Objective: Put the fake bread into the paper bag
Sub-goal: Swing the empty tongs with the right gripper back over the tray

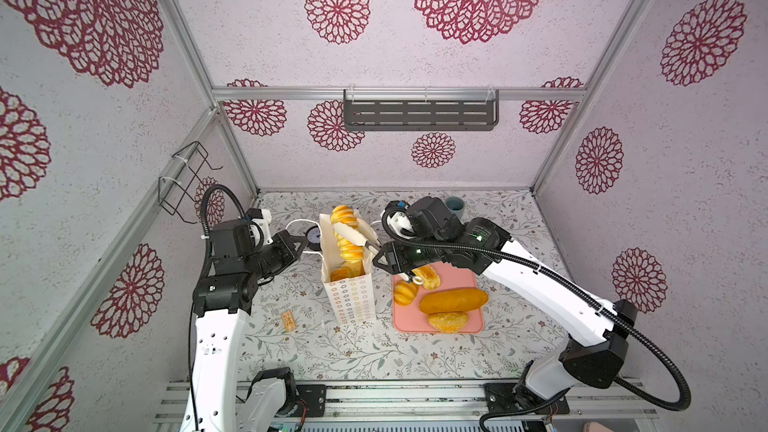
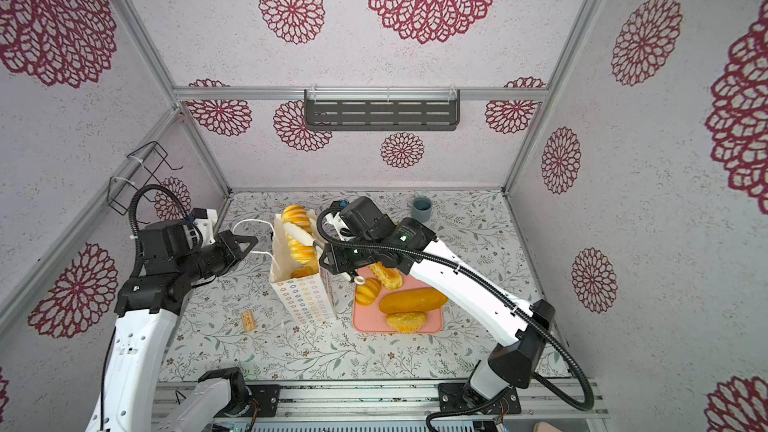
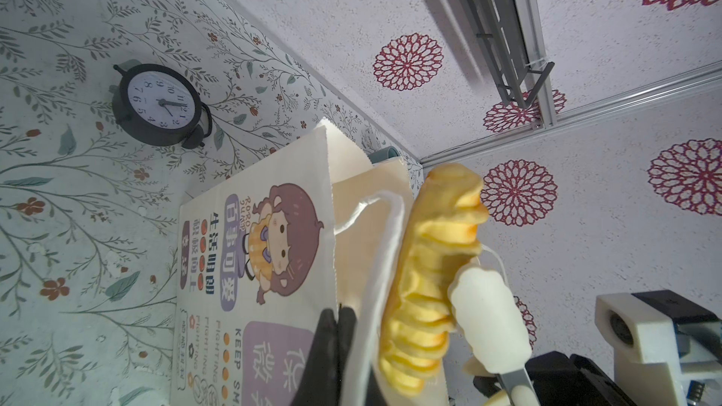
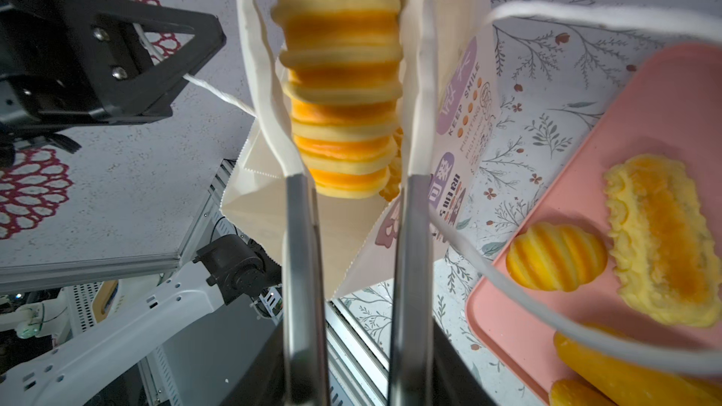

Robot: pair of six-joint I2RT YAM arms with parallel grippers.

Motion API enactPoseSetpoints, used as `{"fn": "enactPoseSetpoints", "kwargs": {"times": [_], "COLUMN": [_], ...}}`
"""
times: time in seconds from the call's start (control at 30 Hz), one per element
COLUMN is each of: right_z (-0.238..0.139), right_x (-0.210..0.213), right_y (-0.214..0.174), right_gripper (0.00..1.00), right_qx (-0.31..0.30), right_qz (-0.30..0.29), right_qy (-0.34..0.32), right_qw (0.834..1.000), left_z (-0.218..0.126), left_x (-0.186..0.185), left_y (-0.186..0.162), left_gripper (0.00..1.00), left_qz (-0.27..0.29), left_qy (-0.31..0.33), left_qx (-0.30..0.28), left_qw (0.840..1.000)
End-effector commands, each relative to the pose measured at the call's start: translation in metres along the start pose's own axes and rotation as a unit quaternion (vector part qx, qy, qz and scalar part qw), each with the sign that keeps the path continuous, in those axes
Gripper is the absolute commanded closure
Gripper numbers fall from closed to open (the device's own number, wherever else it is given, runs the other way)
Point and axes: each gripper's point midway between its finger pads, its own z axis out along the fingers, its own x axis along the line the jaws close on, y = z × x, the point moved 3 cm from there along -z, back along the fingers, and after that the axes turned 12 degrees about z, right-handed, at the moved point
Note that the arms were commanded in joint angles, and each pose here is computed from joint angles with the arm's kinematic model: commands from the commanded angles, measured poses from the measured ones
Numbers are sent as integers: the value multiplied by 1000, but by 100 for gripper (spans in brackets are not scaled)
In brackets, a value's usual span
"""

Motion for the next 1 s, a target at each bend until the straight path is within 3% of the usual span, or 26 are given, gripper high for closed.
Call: {"fn": "enactPoseSetpoints", "kwargs": {"times": [0.0,0.13,0.33,0.63,0.77,0.97], "right_z": [-18,-23,-38,-115,-146,-142], "right_x": [14,18,19,-11,-56,-124], "right_y": [11,15,26,57,61,38], "right_gripper": [50,45,47,52,53,54], "right_qx": [-40,-49,-85,-209,-245,-232], "right_qz": [-16,-25,-38,-9,49,114], "right_qy": [24,28,18,-14,-36,-93], "right_qw": [999,998,995,978,968,961], "left_z": [-1,-2,-2,-4,-6,-3], "left_x": [0,1,2,0,-1,2], "left_y": [3,2,2,5,6,4], "left_gripper": [99,97,93,81,69,42], "left_qz": [7,6,4,6,10,9], "left_qy": [-2,3,5,8,10,14], "left_qx": [-5,-6,-6,-11,-12,-10], "left_qw": [1000,1000,1000,1000,1000,1000]}}
